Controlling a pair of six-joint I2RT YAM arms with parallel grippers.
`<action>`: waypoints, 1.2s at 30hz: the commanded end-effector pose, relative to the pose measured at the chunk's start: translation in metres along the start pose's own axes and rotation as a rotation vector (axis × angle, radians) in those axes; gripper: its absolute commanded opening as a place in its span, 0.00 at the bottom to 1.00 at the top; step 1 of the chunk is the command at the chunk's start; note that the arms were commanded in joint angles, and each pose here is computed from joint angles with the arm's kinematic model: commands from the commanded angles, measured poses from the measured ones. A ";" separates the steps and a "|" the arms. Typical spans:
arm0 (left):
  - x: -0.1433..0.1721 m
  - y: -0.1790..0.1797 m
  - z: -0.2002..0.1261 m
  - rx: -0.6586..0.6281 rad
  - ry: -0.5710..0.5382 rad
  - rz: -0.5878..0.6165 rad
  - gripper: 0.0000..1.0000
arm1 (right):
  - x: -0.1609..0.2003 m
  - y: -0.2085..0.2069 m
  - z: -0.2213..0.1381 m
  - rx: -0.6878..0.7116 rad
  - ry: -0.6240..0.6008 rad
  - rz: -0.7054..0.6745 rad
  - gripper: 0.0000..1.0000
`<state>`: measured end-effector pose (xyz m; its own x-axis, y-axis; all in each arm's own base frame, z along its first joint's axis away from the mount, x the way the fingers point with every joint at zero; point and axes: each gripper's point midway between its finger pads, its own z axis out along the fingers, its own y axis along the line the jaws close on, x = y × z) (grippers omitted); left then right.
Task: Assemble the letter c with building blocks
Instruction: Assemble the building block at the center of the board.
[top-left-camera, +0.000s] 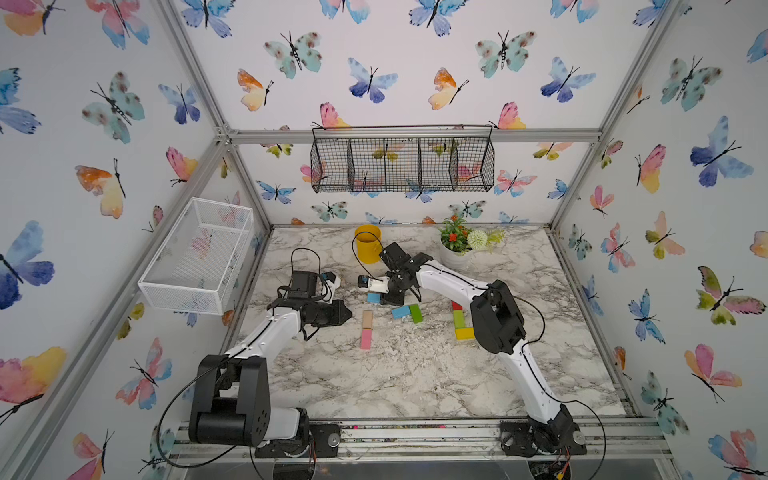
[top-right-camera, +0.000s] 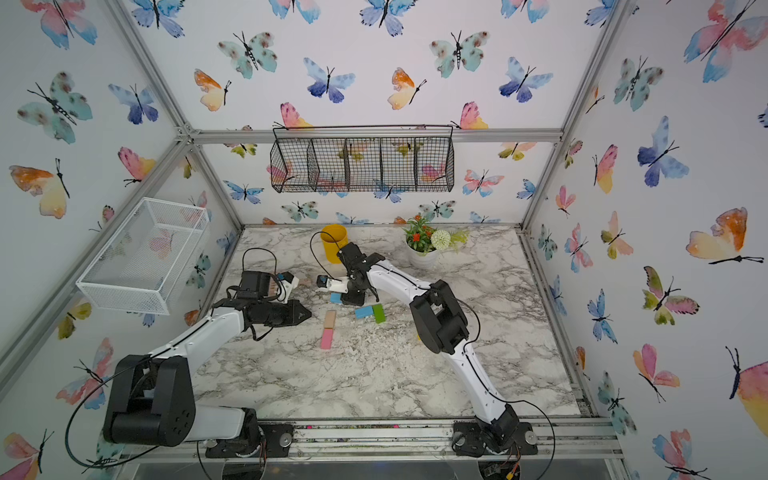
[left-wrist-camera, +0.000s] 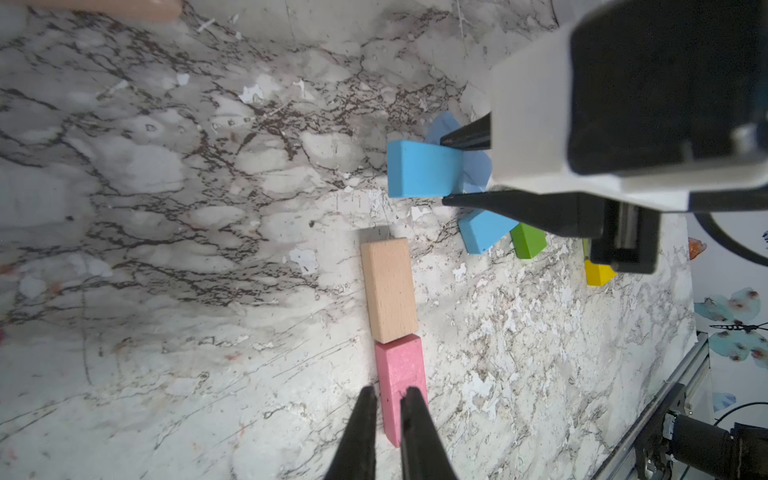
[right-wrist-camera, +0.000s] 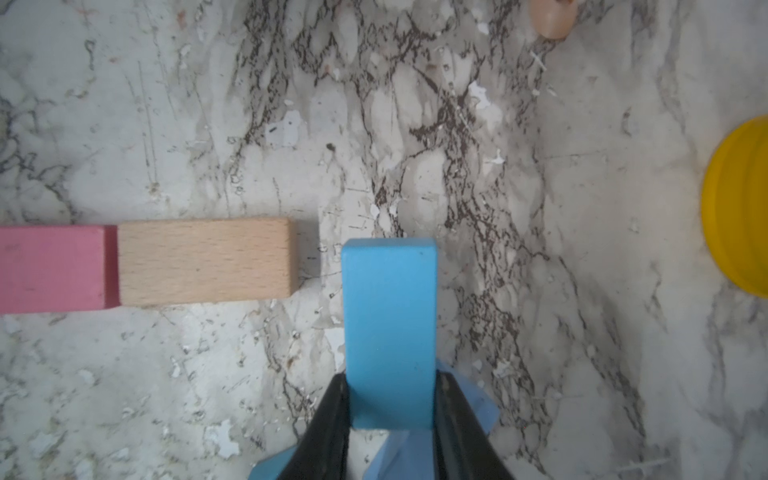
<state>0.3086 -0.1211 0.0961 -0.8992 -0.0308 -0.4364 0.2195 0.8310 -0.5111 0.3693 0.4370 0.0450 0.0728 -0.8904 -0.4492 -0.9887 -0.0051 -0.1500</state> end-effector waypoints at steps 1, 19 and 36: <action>-0.002 -0.006 -0.005 0.023 -0.010 0.014 0.16 | 0.004 0.008 0.010 -0.024 0.035 0.002 0.11; -0.002 -0.008 -0.005 0.030 -0.012 0.013 0.16 | 0.009 0.017 0.020 -0.036 0.075 -0.026 0.13; -0.004 -0.006 -0.005 0.022 -0.014 0.009 0.16 | 0.008 0.021 0.024 -0.038 0.081 -0.023 0.20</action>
<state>0.3081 -0.1224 0.0973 -0.8990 -0.0305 -0.4369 0.2237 0.8256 -0.5180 0.3596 0.4428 0.0329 0.0954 -0.9099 -0.4037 -0.9870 -0.0338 -0.1569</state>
